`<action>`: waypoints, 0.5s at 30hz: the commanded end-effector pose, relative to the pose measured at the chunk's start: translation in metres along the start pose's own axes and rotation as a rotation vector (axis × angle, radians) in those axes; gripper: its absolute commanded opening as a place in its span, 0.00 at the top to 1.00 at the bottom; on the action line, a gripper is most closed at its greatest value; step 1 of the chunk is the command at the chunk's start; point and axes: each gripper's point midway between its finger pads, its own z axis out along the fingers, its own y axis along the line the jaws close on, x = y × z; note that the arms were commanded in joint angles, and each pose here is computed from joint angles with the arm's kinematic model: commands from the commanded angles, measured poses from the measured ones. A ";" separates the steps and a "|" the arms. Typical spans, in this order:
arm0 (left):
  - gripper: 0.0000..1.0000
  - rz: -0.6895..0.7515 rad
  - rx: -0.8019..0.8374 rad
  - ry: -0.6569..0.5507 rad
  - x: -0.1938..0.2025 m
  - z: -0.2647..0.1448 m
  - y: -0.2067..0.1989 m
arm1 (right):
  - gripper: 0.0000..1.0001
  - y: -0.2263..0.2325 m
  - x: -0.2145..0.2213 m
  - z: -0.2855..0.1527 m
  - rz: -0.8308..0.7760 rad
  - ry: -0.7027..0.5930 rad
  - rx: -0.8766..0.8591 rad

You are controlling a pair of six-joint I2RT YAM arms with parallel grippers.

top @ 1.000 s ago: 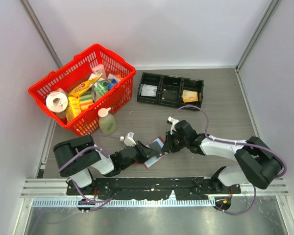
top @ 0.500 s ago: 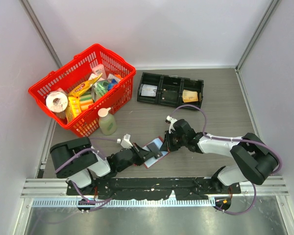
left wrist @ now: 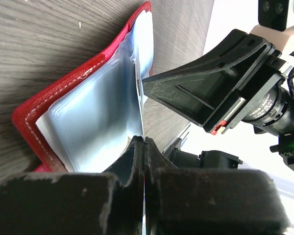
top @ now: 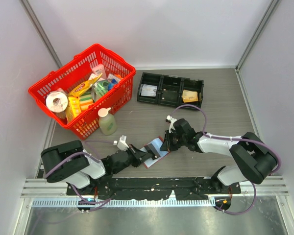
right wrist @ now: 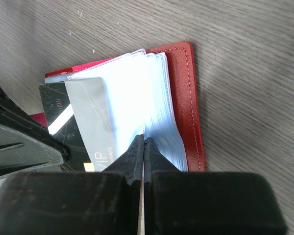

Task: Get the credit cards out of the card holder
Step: Remove the credit card from the card holder.

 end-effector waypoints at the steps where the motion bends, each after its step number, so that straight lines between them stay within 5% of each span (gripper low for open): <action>1: 1.00 -0.027 0.044 -0.005 -0.002 -0.010 -0.011 | 0.99 -0.044 0.021 -0.005 0.018 0.053 0.186; 15: 1.00 0.178 -0.132 -0.065 -0.024 -0.042 0.002 | 0.96 -0.009 -0.033 -0.034 -0.058 -0.083 0.133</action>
